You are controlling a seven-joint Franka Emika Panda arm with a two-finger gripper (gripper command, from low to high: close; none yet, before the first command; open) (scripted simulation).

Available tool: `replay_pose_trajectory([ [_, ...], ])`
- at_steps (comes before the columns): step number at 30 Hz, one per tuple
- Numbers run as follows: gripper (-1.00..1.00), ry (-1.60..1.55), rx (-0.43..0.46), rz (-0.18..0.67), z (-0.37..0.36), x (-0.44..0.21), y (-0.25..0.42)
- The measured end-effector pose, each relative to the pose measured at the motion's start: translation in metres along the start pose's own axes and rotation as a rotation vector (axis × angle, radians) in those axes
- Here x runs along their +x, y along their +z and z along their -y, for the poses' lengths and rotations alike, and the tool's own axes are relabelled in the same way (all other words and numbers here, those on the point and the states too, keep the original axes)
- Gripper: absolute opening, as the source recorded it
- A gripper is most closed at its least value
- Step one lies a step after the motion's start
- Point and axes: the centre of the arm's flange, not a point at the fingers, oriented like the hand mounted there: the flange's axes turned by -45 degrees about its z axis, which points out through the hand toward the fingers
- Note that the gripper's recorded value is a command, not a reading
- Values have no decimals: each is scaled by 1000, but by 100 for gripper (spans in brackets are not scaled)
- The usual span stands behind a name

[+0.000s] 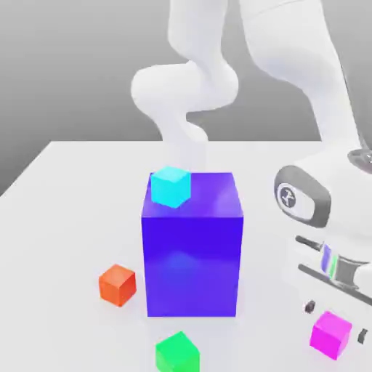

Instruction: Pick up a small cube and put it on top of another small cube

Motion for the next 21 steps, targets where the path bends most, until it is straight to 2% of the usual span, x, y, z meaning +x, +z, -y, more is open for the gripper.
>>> replay_pose_trajectory([
  [6,-100,-1,2,-1,0,0,1],
  [11,-100,6,4,1,4,-8,-56],
  [21,-100,222,6,1,139,-201,-104],
])
